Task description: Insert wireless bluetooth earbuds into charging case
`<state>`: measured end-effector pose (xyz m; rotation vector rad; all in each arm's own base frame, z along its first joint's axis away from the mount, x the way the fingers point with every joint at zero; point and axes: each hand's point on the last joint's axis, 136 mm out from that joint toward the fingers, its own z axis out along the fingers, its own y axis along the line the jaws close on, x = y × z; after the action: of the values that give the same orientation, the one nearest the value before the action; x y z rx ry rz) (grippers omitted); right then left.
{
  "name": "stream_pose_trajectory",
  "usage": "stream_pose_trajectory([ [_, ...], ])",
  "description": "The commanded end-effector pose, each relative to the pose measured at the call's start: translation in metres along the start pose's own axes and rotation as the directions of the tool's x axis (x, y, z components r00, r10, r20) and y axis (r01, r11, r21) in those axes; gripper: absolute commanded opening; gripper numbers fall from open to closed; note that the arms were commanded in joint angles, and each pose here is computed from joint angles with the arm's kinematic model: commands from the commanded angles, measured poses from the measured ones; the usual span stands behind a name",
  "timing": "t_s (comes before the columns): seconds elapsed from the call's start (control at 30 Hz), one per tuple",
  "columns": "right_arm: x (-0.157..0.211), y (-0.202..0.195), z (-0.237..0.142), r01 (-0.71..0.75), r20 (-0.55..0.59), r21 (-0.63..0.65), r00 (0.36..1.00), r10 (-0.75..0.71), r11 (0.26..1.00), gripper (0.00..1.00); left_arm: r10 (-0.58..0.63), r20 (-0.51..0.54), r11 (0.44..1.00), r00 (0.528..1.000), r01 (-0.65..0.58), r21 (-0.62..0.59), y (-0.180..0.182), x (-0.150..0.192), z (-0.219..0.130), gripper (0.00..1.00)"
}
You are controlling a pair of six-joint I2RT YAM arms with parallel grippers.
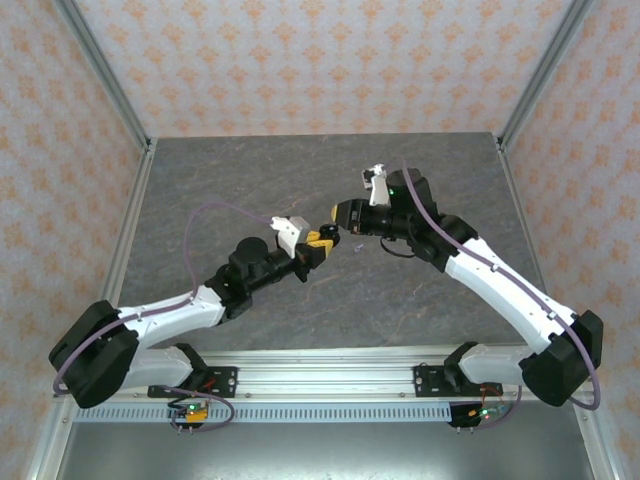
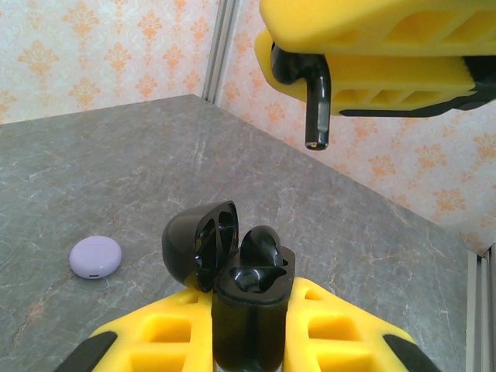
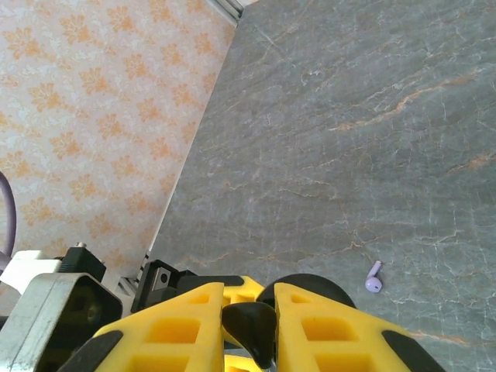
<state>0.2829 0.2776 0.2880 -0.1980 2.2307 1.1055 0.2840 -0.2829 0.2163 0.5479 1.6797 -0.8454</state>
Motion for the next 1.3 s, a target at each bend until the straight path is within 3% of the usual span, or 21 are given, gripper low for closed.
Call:
stream_pose_trajectory([
  [0.0,-0.01,0.008,-0.002,0.053,0.028,0.01,0.998,-0.054,0.999,0.2,0.004,0.063,0.999,0.998,-0.006,0.037,-0.011,-0.024,0.005,0.06],
  [0.4,-0.004,-0.004,0.005,0.095,0.007,0.091,0.995,-0.096,0.991,0.2,-0.023,0.051,0.998,0.998,0.02,0.056,-0.014,-0.025,0.01,0.06],
  [1.27,0.009,-0.011,0.012,0.116,-0.041,0.118,0.993,-0.111,0.986,0.21,-0.113,0.04,0.993,0.993,0.112,0.027,-0.011,-0.033,0.013,0.06],
])
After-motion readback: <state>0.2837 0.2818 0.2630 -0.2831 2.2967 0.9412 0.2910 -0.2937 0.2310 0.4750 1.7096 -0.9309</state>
